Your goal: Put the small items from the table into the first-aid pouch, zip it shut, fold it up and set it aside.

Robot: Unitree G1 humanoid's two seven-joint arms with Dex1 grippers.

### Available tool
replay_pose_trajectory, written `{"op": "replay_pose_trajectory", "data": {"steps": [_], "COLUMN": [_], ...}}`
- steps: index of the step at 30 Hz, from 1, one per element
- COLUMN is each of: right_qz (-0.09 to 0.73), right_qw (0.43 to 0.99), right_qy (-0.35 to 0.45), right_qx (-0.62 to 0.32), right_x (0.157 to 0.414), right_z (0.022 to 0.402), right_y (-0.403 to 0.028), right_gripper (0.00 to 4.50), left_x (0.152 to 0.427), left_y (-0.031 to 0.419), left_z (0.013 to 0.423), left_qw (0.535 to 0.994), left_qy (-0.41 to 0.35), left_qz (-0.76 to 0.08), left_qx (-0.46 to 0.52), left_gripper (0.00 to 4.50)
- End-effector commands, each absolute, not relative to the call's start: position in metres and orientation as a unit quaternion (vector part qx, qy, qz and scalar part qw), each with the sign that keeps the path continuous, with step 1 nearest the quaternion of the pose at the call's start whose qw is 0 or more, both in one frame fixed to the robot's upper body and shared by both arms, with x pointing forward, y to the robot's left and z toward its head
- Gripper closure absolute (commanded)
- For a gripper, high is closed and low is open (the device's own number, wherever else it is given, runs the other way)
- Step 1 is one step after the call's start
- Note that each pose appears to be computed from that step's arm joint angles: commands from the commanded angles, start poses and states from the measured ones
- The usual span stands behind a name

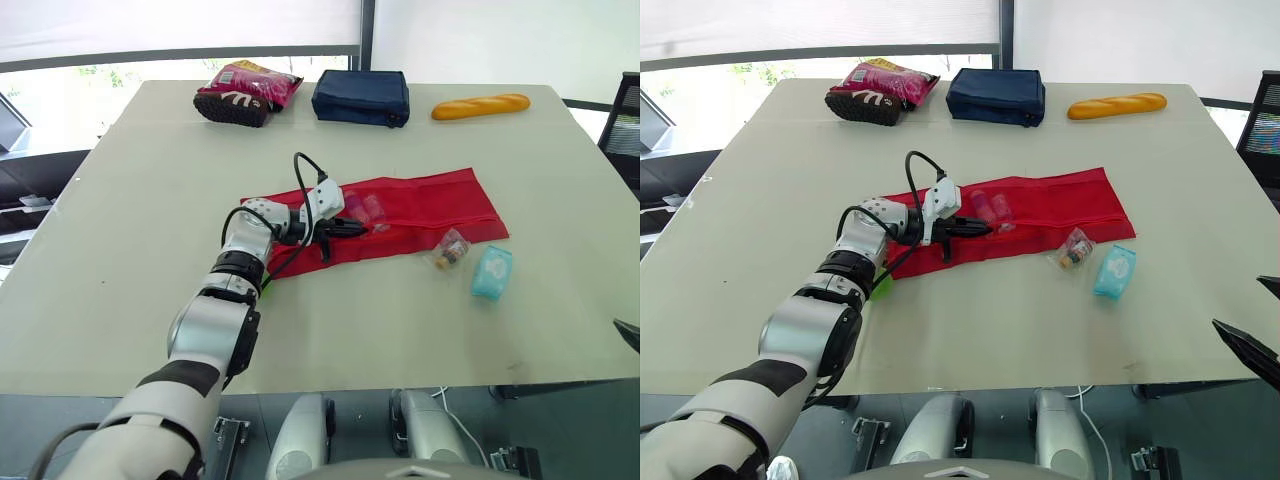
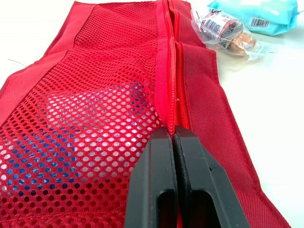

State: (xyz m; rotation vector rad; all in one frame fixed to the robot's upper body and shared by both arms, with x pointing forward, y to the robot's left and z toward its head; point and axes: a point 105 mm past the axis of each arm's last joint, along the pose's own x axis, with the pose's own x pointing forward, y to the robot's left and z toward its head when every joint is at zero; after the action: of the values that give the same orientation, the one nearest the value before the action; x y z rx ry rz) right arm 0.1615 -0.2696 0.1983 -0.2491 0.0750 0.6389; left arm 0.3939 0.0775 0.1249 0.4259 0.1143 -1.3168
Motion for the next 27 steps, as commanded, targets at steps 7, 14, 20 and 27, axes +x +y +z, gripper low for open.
{"op": "replay_pose_trajectory", "data": {"steps": [7, 14, 20, 27], "right_qz": [0.373, 0.432, 0.497, 0.532], "right_qw": [0.906, 0.855, 0.788, 0.731], "right_qy": [0.055, 0.074, 0.097, 0.139], "right_qx": [-0.191, -0.276, -0.35, -0.403], "right_x": [0.22, 0.268, 0.305, 0.337], "right_z": [0.182, 0.168, 0.164, 0.15], "right_y": [-0.229, -0.209, -0.198, -0.186], "right_gripper": [0.15, 0.15, 0.15, 0.15], "left_x": [0.389, 0.386, 0.383, 0.383], "left_y": [0.075, 0.079, 0.08, 0.079], "left_z": [0.144, 0.143, 0.141, 0.139], "left_qw": [0.747, 0.74, 0.735, 0.737], "left_qy": [0.012, 0.013, 0.016, 0.016], "left_qz": [-0.629, -0.635, -0.639, -0.638], "left_qx": [0.216, 0.221, 0.224, 0.224], "left_gripper": [4.5, 4.5, 4.5, 4.5]}}
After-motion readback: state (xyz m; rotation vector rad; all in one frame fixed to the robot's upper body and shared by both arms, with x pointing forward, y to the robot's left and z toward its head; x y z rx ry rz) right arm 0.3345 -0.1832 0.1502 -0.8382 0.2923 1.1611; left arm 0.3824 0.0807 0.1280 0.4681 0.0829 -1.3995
